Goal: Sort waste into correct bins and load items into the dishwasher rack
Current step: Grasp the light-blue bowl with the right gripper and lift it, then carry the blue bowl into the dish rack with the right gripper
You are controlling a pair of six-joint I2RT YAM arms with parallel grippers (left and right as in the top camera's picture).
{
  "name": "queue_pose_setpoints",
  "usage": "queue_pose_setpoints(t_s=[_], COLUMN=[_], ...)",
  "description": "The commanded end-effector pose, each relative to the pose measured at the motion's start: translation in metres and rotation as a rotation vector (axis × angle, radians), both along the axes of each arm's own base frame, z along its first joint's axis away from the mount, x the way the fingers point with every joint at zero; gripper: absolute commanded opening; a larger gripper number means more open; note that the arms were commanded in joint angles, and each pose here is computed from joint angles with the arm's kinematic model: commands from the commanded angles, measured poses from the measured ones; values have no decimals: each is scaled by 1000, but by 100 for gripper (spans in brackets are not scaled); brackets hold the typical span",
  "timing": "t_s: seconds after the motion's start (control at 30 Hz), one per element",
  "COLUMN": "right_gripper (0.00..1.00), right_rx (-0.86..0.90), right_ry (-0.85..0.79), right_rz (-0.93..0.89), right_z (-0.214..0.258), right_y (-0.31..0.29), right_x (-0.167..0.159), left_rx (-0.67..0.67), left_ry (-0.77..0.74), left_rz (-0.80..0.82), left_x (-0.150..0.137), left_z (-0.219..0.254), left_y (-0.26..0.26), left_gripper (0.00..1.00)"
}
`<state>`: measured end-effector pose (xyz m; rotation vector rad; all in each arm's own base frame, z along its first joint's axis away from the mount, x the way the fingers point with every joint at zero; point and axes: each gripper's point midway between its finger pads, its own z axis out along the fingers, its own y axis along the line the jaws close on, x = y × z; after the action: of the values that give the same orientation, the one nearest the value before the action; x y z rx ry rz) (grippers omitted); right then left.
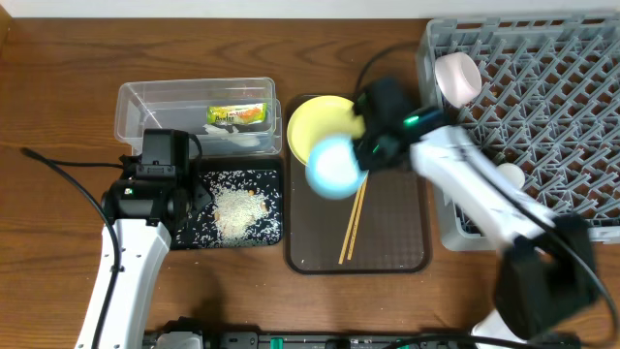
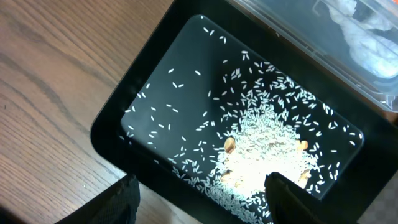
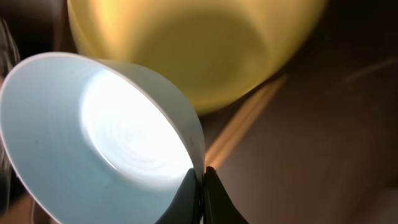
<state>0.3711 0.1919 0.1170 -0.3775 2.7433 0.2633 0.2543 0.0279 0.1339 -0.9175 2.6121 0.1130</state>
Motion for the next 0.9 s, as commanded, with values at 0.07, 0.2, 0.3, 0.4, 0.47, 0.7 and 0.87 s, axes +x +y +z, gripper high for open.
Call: queue_pose_setpoints(t_s=[0.07,0.2,0.3,0.4,0.47,0.7,0.87], right_gripper=[1,1,1,1,1,1,1], right_rx=[-232,-494,-668,-790,-854,-1073,-1166], right_ry=[-448,-652,-743,-803,-831,-824,-760], right_rz=[-195,-324,-394,-453,-498,-607,-571], right_z=[118,168,195,212,217,199,159], right_y=[-100,-175,-219,-250,-267,-321,-344], right_x=[64,92,107,119,127,152,171], left_rx=[12,12,12,12,12,12,12], left_ry=[-7,-7,-8,-8,-8,-10,-11], left_rz=[18,18,18,18,19,18,18], left_x=[-1,-1,-1,-1,-1,0,0], left_z=[3,3,3,3,3,3,3], left_y=[4,4,4,4,4,4,4], left_gripper=[68,67,67,67,67,67,67])
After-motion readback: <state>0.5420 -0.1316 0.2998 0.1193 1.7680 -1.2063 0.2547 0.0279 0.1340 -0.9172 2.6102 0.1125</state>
